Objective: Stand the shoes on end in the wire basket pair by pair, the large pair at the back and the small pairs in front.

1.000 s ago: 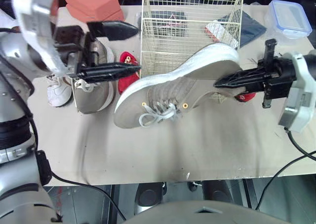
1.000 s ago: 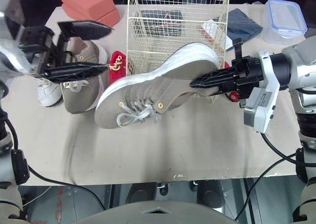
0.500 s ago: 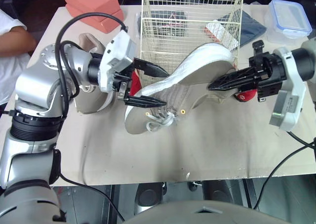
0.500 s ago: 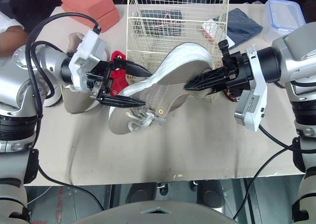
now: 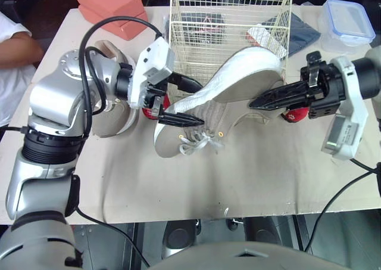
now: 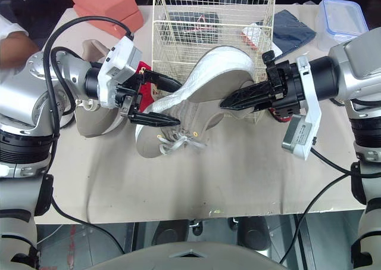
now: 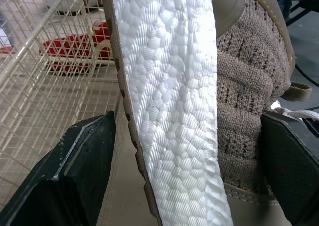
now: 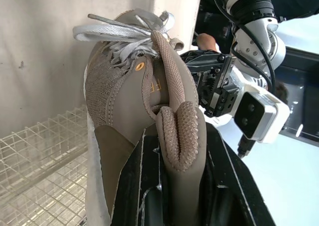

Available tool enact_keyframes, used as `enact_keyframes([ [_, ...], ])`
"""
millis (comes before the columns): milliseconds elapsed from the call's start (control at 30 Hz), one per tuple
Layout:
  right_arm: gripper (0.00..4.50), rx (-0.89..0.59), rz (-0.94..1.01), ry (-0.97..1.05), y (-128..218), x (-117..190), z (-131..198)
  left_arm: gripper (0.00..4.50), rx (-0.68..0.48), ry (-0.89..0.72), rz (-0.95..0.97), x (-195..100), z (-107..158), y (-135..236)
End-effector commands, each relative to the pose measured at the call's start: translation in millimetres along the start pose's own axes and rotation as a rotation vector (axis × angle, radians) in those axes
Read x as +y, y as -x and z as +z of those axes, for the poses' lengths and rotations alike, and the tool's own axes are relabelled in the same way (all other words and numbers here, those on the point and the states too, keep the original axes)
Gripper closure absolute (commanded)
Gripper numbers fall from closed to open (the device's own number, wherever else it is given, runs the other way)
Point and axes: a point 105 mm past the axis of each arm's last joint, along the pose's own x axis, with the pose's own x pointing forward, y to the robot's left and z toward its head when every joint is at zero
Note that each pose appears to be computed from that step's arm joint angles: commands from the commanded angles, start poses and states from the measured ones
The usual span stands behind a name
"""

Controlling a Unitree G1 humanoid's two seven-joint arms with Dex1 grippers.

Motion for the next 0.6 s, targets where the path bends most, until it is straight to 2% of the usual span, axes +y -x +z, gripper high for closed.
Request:
enact_keyframes([
  [33,4.48,-0.022,-0.210,0.125,11.0,-37.3,9.7,1.13,-0.055,0.000,-0.039,-6.3,12.1,0.6],
  [100,4.48,-0.016,-0.215,0.124,12.0,-37.6,9.1,1.91,-0.067,0.004,-0.060,-9.0,13.4,1.2],
  [133,4.48,-0.011,-0.216,0.123,12.5,-38.0,8.7,2.03,-0.068,0.008,-0.064,-9.9,13.0,1.3],
  [167,4.48,-0.008,-0.218,0.122,12.9,-38.3,8.6,2.42,-0.068,0.011,-0.066,-10.4,12.4,1.4],
  [233,4.48,0.002,-0.220,0.114,14.3,-38.7,7.4,2.82,-0.075,0.020,-0.065,-10.7,11.9,1.1],
  [300,4.48,0.015,-0.223,0.101,16.0,-38.6,5.8,2.92,-0.081,0.027,-0.063,-10.9,11.3,0.5],
  [467,2.23,0.055,-0.250,0.069,21.6,-39.3,0.6,2.99,-0.137,0.039,-0.029,-7.5,14.2,0.2],
  [600,0.46,0.115,-0.292,0.021,30.5,-38.3,-8.0,3.08,-0.255,0.027,0.053,3.2,23.6,3.4],
])
